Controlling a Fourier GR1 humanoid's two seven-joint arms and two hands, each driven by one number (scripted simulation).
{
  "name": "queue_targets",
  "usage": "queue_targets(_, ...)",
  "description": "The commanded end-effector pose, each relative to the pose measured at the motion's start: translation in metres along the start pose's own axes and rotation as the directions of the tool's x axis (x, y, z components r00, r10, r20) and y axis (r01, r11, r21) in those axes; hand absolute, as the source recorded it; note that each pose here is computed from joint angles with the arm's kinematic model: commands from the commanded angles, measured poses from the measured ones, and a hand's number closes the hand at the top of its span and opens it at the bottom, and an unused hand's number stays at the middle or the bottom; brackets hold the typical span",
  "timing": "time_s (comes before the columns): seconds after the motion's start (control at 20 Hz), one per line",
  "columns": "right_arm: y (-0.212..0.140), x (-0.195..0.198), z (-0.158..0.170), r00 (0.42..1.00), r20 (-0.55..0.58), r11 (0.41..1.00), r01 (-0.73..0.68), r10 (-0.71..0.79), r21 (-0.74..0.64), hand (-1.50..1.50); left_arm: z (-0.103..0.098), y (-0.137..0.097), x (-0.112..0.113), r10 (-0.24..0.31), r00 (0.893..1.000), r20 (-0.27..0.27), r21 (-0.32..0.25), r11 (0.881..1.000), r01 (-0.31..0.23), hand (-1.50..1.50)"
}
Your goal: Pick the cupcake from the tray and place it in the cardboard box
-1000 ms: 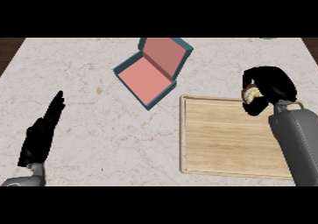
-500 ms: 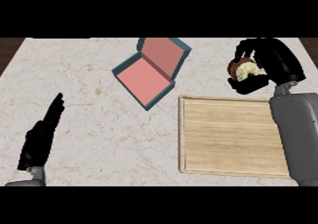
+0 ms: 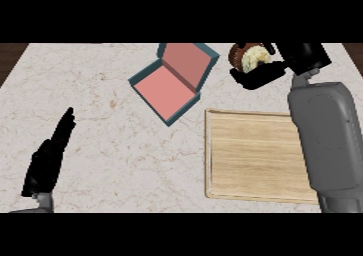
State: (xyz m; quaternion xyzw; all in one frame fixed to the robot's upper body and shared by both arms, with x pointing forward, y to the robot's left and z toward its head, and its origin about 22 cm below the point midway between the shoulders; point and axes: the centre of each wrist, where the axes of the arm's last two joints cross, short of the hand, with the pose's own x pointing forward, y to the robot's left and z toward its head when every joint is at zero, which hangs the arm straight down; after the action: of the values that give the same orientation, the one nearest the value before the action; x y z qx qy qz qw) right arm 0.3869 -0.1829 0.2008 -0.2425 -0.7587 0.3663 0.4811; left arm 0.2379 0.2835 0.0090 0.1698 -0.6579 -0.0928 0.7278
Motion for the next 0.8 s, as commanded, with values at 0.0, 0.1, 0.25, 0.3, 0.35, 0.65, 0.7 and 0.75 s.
queue_targets(0.0, -0.004, 0.039, -0.023, 1.0, -0.003, 0.999, 0.031, -0.031, 0.017, 1.5, -0.011, 0.011, 0.014, 0.001, 1.0, 0.003, -0.001, 1.0, -0.001, 0.0)
queue_targets(0.1, 0.013, 0.054, -0.042, 1.0, 0.01, 1.0, 0.003, -0.003, -0.004, 1.5, -0.002, -0.015, -0.007, -0.003, 1.0, -0.002, -0.026, 1.0, 0.003, 0.0)
queue_targets(0.25, 0.01, 0.073, -0.063, 0.999, -0.035, 0.999, 0.007, -0.006, 0.039, 1.5, -0.018, 0.002, 0.013, -0.003, 1.0, 0.009, 0.007, 1.0, 0.003, 0.0)
queue_targets(0.3, 0.011, 0.062, -0.069, 1.0, -0.026, 0.999, 0.006, -0.004, 0.046, 1.5, -0.004, -0.006, 0.013, 0.006, 1.0, -0.003, -0.001, 1.0, -0.006, 0.0)
queue_targets(0.35, 0.041, 0.069, -0.068, 0.999, -0.031, 0.999, -0.004, 0.005, 0.043, 1.5, -0.011, 0.005, 0.01, -0.003, 1.0, 0.004, -0.002, 1.0, 0.003, 0.0)
queue_targets(0.65, 0.08, 0.075, -0.089, 0.994, -0.103, 0.992, -0.027, 0.04, 0.124, 1.5, -0.016, -0.003, 0.017, -0.006, 1.0, 0.023, -0.015, 1.0, 0.007, 0.0)
queue_targets(0.7, 0.068, 0.065, -0.096, 0.995, -0.099, 0.987, -0.006, 0.022, 0.158, 1.5, -0.001, 0.005, -0.002, -0.001, 1.0, 0.014, -0.012, 1.0, 0.001, 0.0)
queue_targets(0.75, 0.086, 0.062, -0.092, 0.993, -0.111, 0.988, -0.018, 0.036, 0.154, 1.5, -0.013, 0.001, 0.001, -0.004, 1.0, 0.019, -0.045, 0.999, 0.005, 0.0)
